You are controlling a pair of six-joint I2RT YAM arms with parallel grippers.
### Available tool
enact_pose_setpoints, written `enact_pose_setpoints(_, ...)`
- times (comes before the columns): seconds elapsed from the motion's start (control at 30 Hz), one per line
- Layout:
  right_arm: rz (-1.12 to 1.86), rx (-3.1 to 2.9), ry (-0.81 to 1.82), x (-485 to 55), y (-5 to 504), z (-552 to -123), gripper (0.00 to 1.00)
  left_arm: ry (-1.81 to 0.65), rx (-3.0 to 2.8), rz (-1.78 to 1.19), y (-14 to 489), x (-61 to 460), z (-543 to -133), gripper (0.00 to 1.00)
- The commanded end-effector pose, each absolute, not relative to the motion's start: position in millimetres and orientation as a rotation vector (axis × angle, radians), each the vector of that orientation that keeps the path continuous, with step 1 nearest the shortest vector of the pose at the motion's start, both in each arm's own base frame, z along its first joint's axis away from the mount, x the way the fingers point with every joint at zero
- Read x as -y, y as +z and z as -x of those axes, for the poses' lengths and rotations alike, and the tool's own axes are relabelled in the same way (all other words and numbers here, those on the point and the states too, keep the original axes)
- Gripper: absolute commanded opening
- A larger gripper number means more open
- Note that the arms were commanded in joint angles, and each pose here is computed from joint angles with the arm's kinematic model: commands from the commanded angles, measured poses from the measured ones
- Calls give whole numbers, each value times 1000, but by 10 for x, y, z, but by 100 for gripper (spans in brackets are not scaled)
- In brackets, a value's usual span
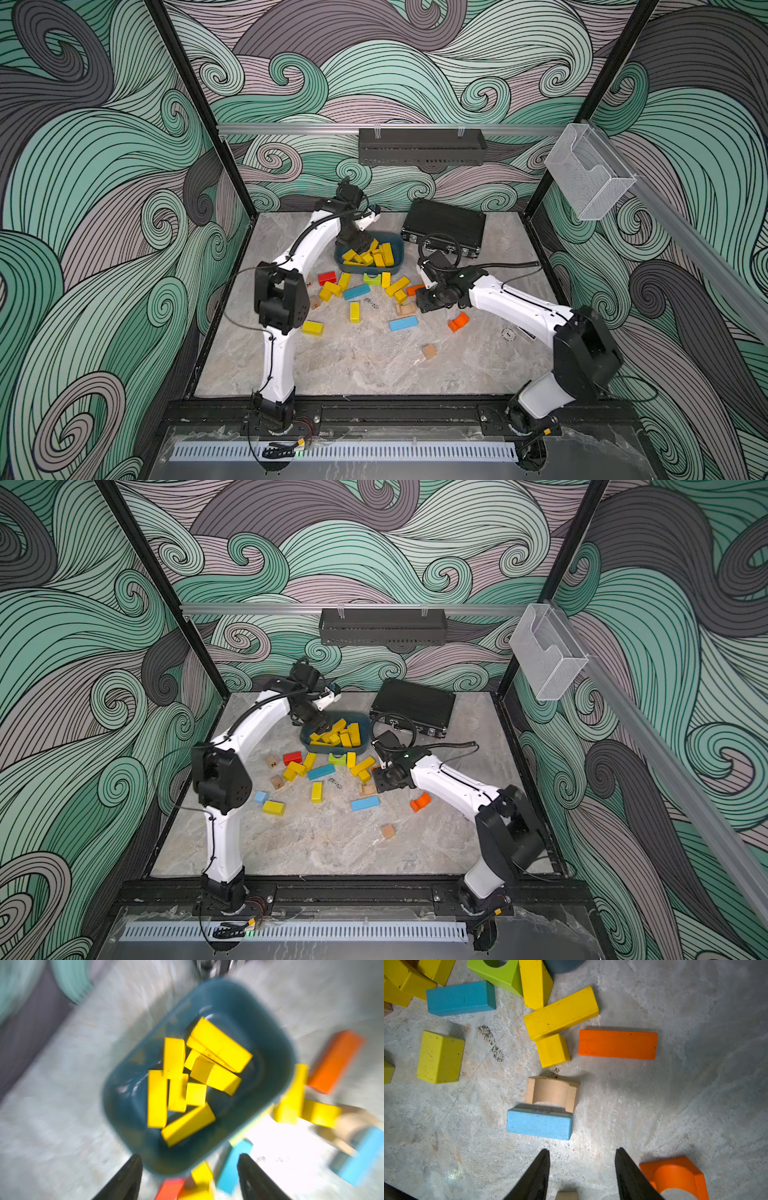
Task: Pick out the yellow building blocks
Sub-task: Place the building block in the storage box, then pick up the building block from the center of the board.
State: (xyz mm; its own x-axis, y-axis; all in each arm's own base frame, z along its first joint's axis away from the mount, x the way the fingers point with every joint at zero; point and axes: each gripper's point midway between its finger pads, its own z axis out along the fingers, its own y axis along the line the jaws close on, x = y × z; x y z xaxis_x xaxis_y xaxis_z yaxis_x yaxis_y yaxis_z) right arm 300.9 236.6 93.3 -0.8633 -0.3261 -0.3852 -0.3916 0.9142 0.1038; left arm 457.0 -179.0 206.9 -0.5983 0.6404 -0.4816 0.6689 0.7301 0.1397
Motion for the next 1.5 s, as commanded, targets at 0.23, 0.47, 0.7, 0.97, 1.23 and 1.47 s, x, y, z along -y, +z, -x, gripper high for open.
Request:
enact_pose_setpoints(0.23, 726, -2715, 266, -2800, 649, -3341, 51, -166, -2203, -872, 3040, 1395, -3317, 93)
enact_pose_setpoints(0.47, 770, -2739, 246, -2934, 472, -3455, 51, -132, -2235, -855, 2861, 1185, -2985, 94)
enact_pose_setpoints(0.7, 796, -2766, 197, -2925, 311, -3464, 50, -155, -2281, -844, 2663, 1147, -2885, 94)
enact_pose_setpoints(0.97, 850, -2782, 143, -2943, 128, -3429, 47, -163, -2316, -849, 2509, 1118, -2807, 94)
enact_pose_setpoints(1.23, 874, -2778, 120, -2941, 90, -3418, 34, -127, -2355, -850, 2339, 1019, -2732, 94)
enact_pose_setpoints(1.47, 870, -2751, 124, -2898, 273, -3364, 21, -115, -2393, -841, 2151, 966, -2748, 94)
